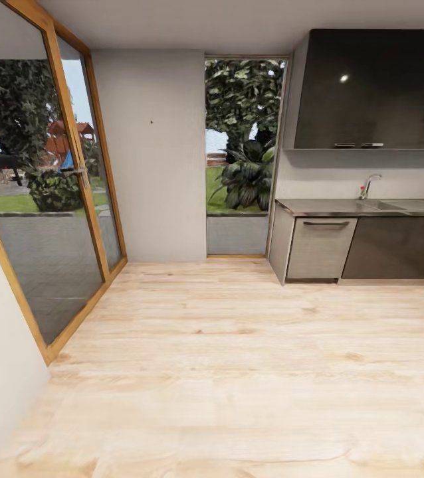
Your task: Put the three can of soda from the living room inside the tash can in the kitchen.
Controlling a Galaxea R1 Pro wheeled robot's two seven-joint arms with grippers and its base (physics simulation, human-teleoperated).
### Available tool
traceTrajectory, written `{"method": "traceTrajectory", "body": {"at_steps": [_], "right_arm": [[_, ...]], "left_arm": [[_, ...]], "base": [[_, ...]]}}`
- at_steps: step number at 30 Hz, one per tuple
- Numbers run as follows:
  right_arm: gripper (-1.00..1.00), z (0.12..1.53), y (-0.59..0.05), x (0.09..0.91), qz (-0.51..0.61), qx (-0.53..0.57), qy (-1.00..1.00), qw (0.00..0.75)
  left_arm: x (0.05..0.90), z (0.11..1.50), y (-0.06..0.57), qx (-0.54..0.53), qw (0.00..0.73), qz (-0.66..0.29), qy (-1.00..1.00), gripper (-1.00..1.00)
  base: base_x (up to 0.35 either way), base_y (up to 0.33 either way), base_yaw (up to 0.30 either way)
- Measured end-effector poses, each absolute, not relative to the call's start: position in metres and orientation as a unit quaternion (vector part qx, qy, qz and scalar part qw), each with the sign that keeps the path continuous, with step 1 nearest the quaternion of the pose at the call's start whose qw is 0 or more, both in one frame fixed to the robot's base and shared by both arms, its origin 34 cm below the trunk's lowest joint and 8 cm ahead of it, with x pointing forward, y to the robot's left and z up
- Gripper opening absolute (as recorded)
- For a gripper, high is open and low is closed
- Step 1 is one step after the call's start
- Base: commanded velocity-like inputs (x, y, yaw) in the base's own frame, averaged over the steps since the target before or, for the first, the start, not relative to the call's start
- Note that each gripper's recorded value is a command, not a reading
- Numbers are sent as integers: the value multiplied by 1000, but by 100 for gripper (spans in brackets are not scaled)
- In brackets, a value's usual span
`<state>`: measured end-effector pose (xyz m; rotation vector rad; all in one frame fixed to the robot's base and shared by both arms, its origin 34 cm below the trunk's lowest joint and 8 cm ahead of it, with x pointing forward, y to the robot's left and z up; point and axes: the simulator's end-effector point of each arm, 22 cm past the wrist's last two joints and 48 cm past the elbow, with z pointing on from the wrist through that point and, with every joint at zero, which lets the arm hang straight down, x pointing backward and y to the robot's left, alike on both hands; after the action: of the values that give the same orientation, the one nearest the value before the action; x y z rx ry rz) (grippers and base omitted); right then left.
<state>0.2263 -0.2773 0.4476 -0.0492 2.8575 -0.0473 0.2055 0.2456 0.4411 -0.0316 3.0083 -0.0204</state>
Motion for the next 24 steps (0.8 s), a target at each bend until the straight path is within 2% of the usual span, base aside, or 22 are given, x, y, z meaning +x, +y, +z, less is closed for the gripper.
{"method": "traceTrajectory", "body": {"at_steps": [2, 3, 10, 17, 19, 20, 24], "right_arm": [[100, 503, -272, 379, -14, -19, 950, 311], [100, 509, -271, 390, -14, -19, 946, 323], [100, 560, -264, 458, -9, -21, 911, 411], [100, 620, -261, 513, -8, -23, 871, 491], [100, 687, -254, 549, 1, -30, 826, 563], [100, 719, -251, 559, 5, -33, 804, 593], [100, 745, -245, 534, 16, -41, 789, 613]], "left_arm": [[356, 486, 248, -10, 231, -7, 973, 100], [436, 535, 248, -10, 324, -7, 946, 100], [534, 640, 248, -5, 470, -8, 883, 100], [573, 717, 248, 0, 576, -8, 817, 100], [577, 780, 249, 2, 669, -7, 743, 100], [574, 785, 249, 2, 678, -7, 735, 100], [561, 795, 250, 2, 693, -6, 721, 100]], "base": [[0, 0, 0], [0, 0, 0], [0, 0, 0], [0, 0, 0], [0, 0, 0], [0, 0, 0], [0, 0, 0]]}}
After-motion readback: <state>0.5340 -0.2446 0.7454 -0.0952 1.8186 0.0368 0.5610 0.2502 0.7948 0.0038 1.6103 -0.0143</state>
